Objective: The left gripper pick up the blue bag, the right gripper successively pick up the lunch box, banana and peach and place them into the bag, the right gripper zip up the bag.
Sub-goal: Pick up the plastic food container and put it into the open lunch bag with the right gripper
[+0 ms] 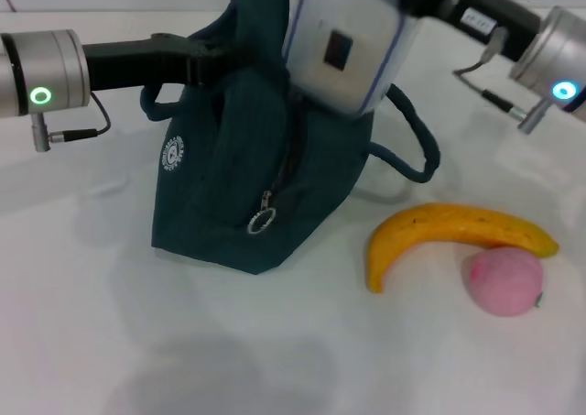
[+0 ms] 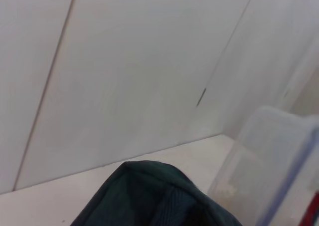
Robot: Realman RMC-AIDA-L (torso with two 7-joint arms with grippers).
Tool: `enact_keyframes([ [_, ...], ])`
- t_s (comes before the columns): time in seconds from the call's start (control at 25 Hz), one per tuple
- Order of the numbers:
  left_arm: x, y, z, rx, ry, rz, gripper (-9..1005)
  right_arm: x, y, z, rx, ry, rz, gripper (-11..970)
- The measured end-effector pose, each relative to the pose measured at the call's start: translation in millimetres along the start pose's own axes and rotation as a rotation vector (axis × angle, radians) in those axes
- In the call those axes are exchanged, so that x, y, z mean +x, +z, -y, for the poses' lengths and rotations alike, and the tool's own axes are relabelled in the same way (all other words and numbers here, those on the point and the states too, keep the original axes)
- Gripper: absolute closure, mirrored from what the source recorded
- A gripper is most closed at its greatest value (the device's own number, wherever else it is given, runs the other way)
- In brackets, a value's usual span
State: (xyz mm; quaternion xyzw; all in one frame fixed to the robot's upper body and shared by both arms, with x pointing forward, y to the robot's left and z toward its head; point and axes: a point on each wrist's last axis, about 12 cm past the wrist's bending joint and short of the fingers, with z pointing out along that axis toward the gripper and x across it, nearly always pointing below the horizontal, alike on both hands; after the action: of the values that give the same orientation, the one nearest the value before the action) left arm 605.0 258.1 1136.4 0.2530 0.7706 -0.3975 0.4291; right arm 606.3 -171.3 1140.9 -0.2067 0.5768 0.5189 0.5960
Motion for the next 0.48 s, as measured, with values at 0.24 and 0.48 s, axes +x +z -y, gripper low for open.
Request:
enact_keyframes([
  [0.24,1,-7,6.2,0.059,0.007,0.064,958,-11,-10,6.2,0.030,0.015,0.066,868],
  [0.48,0,-10,5.8,0.062,0.011,0.072,958,-19,-5,7.5,0.038,0.032,0.123,869],
])
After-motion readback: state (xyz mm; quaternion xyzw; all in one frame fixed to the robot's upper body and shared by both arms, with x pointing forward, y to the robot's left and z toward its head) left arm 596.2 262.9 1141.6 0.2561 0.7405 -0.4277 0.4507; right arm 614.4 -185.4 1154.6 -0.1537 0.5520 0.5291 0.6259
